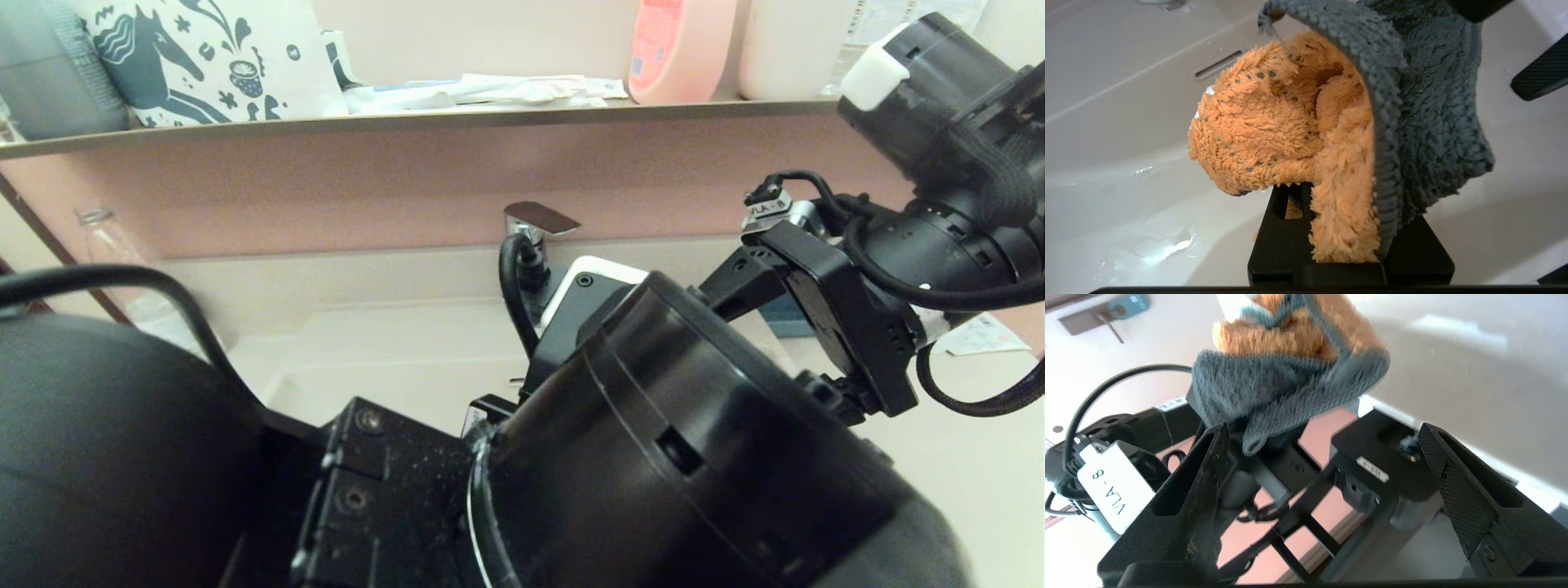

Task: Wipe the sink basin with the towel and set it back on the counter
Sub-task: Wipe the sink

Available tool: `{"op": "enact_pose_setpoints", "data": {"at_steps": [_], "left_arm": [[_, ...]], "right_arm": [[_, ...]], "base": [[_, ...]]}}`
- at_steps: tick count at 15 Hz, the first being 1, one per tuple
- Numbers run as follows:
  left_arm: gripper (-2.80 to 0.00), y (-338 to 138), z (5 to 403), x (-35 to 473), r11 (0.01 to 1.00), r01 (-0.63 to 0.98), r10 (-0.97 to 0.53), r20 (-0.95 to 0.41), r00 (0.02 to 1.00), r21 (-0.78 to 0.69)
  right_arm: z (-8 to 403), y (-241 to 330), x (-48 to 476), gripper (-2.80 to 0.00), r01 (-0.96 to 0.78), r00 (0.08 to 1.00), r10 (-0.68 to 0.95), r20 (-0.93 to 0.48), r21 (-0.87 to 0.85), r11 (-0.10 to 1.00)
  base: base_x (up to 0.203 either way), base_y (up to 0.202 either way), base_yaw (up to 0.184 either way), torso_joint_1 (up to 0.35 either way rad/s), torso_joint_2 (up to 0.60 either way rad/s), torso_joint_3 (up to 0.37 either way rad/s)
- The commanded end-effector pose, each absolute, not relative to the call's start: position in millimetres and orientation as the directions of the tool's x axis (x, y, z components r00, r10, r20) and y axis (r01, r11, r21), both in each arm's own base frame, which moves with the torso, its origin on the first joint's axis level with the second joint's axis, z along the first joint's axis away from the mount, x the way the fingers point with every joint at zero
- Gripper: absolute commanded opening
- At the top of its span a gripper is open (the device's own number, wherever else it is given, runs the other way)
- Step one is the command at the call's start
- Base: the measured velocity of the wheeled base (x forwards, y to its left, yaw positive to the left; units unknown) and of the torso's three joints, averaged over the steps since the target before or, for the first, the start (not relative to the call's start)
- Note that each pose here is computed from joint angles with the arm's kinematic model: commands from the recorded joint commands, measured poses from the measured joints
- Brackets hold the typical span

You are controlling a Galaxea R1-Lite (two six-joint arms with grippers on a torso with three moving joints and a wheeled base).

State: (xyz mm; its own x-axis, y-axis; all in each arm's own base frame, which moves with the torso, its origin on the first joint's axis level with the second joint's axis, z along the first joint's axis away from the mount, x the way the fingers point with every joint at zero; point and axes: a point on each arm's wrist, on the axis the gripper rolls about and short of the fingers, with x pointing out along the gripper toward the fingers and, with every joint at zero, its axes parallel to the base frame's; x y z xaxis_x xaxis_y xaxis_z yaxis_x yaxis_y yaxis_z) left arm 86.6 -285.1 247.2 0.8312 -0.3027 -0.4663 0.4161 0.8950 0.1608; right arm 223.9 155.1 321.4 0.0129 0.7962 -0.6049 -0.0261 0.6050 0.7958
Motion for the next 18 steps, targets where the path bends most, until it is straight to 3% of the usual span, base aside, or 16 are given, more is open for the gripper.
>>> {"op": "enact_pose_setpoints", "data": {"at_steps": [1,9,14,18], "left_arm": [[-2.8,-281.6,252.3,84.4,0.899,0.414,-0.312,-0.456,0.833,0.142],[-2.8,-294.5,265.0,74.3,0.887,0.459,-0.397,-0.414,0.819,0.058],[-2.8,-304.0,240.3,71.2,0.888,0.455,-0.376,-0.458,0.806,0.071],[-2.8,-308.3,243.2,69.6,0.889,0.456,-0.387,-0.45,0.805,0.051]], "right_arm": [[321.5,155.3,224.6,0.0,-0.023,0.013,0.799,-0.601,0.799,0.601],[324.2,158.9,230.7,0.0,-0.063,0.047,0.817,-0.574,0.815,0.576],[326.6,157.9,229.8,0.0,-0.072,0.056,0.822,-0.567,0.819,0.57],[326.1,156.1,231.6,0.0,-0.066,0.062,0.821,-0.568,0.818,0.571]], "base": [[0.0,0.0,0.0,0.0,0.0,0.0],[0.0,0.0,0.0,0.0,0.0,0.0],[0.0,0.0,0.0,0.0,0.0,0.0],[0.0,0.0,0.0,0.0,0.0,0.0]]}}
